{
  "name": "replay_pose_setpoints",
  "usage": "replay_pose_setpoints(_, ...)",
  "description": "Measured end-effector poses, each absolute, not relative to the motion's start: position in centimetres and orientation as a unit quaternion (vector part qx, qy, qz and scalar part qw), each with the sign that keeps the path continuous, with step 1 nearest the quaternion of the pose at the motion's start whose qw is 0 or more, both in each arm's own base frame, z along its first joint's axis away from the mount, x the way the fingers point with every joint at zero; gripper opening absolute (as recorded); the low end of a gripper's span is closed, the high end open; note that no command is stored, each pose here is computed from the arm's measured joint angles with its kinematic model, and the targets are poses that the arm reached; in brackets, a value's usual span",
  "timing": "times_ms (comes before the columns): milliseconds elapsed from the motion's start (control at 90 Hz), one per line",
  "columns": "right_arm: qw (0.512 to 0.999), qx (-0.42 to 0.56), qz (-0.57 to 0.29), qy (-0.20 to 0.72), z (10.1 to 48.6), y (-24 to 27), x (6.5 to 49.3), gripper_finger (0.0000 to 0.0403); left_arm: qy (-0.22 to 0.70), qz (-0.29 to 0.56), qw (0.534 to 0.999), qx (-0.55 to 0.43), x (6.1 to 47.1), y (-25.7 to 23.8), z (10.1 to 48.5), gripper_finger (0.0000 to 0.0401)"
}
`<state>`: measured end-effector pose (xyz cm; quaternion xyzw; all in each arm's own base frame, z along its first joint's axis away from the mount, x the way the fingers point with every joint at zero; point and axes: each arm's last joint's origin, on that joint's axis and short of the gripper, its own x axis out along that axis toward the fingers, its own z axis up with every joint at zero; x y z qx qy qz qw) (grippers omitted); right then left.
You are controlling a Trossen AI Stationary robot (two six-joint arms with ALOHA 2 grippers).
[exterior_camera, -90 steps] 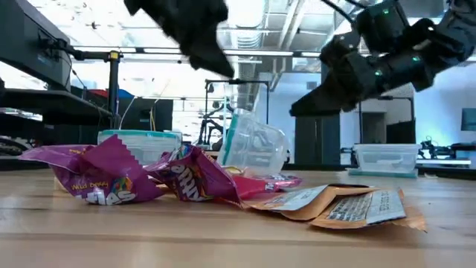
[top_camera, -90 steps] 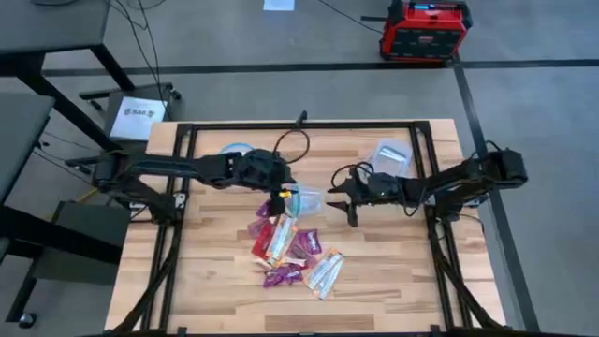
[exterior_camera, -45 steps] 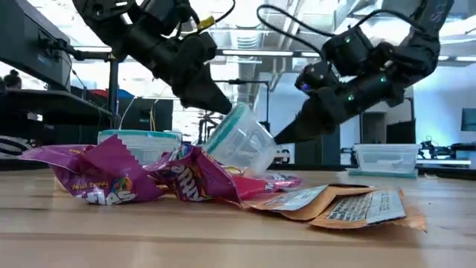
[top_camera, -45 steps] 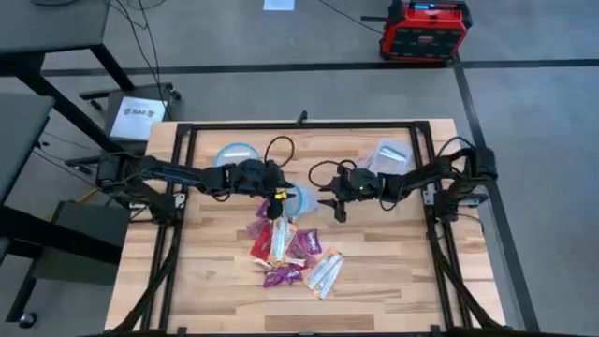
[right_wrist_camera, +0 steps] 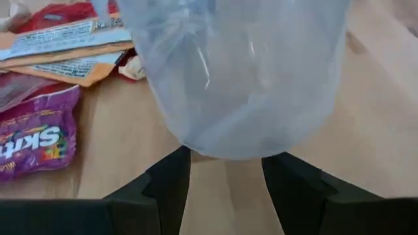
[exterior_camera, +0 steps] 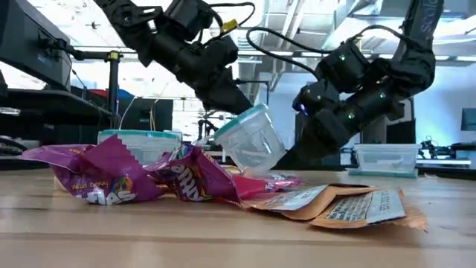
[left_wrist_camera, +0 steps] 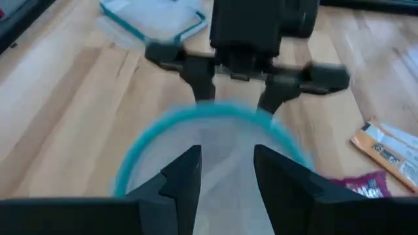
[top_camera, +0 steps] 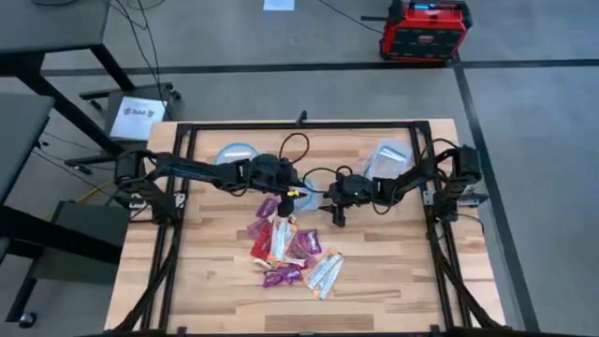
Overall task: Sort candy
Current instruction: Open the small round transparent bin
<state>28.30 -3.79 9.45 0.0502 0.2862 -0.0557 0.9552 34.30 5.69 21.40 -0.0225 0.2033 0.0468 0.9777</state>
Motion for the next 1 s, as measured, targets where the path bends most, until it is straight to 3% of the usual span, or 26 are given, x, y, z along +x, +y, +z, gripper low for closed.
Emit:
replay_pose_setpoints(433, 0.927, 0.051, -0.067, 0.366, 13.0, -3.7, 25.4, 0.0175, 0.198, 0.042, 0.979, -0.017, 35.2, 5.8, 22.2, 0.0127)
replay_pose_setpoints(744, 0.948, 0.015, -0.058, 0.313, 16.5, -3.6, 24.4, 0.018, 0.228, 0.032, 0.973, -0.028, 35.4, 5.1, 21.1, 0.0127)
replay_pose_setpoints(1000, 0.962, 0.021, -0.063, 0.264, 19.3, -3.4, 23.0, 0.0216, 0.23, 0.029, 0.973, -0.023, 35.4, 4.9, 21.2, 0.0127)
